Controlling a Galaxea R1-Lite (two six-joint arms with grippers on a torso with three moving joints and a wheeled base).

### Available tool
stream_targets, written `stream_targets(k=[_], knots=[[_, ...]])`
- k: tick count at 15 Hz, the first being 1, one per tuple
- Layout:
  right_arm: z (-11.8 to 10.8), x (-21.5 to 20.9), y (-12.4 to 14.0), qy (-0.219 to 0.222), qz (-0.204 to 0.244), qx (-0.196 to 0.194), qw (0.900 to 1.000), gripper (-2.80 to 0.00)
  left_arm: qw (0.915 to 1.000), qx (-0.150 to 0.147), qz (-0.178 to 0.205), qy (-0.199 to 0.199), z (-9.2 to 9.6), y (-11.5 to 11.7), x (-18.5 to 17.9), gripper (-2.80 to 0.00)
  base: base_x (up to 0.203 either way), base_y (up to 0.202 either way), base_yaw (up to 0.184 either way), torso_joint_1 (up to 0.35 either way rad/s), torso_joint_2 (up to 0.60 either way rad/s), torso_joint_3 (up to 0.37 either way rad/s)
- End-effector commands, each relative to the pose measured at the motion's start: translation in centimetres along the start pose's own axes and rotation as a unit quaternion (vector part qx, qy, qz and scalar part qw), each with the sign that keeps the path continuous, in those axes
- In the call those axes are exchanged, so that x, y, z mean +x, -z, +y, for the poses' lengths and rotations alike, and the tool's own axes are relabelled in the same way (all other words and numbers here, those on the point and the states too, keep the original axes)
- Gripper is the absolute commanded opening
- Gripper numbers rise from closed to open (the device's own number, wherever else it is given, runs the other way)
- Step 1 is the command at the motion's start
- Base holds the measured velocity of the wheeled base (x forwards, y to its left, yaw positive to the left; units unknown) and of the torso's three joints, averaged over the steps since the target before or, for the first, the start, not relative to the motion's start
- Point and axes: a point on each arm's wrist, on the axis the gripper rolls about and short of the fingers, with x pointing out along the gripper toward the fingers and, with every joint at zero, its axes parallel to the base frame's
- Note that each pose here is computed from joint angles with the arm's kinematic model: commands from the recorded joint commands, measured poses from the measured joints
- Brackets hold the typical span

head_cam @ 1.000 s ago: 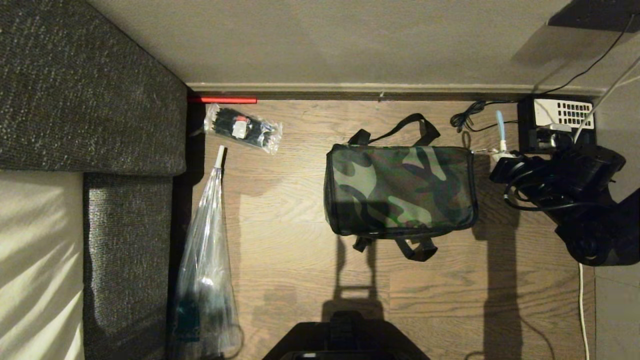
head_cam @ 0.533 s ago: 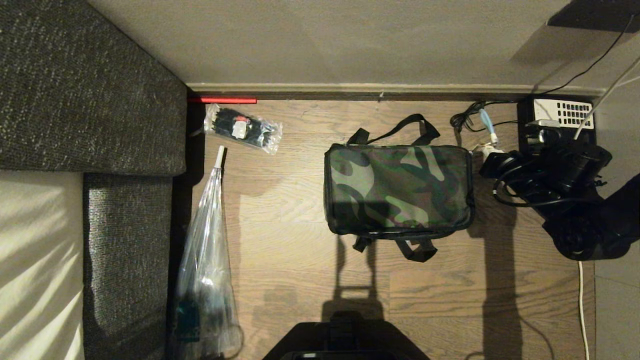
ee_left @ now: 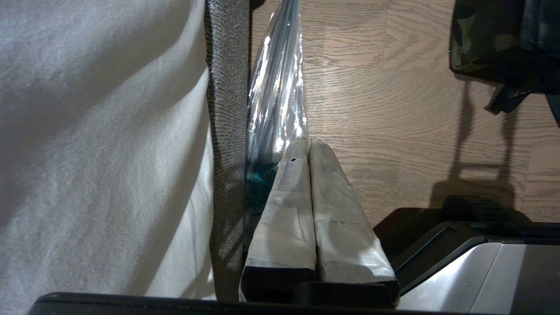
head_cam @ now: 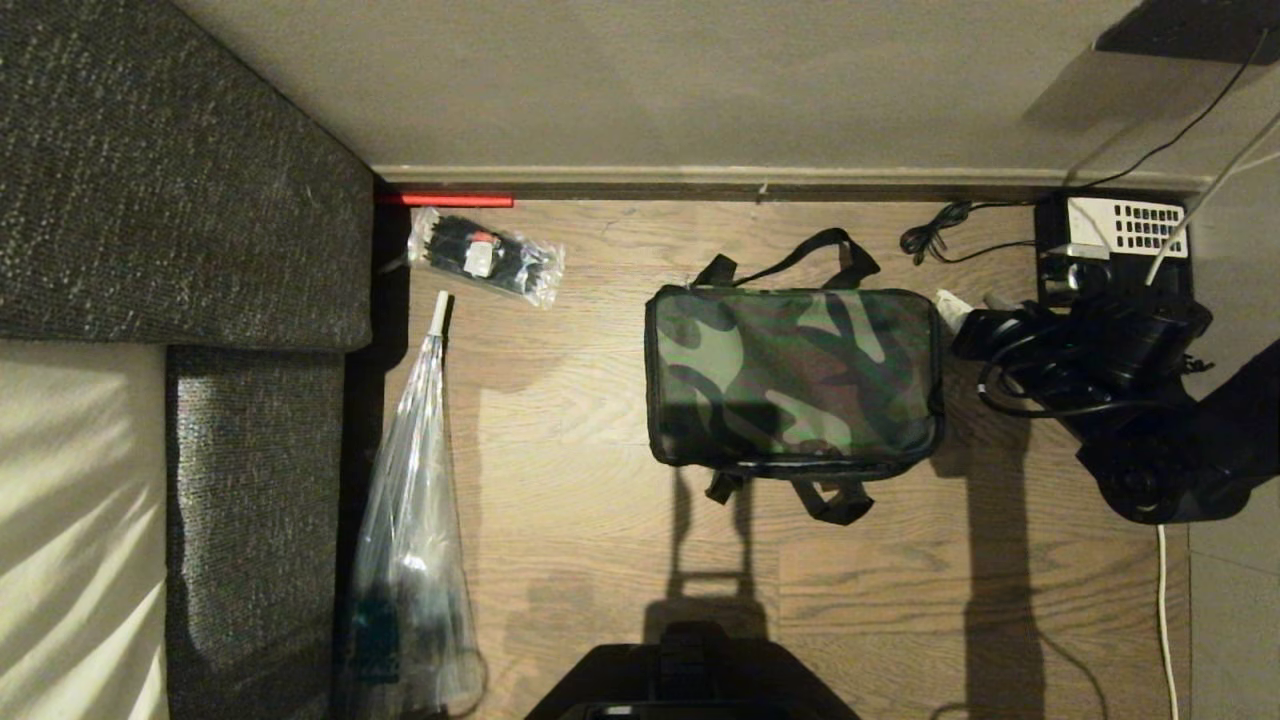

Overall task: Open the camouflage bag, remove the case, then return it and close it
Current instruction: Open the top of the storage box

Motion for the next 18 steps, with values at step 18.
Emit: stream_targets(k=[18], knots=[[-4.2,-6.0,-4.7,-0.073,0.128,0.302,0.942,0.00,1.0000,0.000,0.000,0.000,0.0,0.0,0.0,-2.80,0.000,0.000,0.000,0.000,0.00,0.000]])
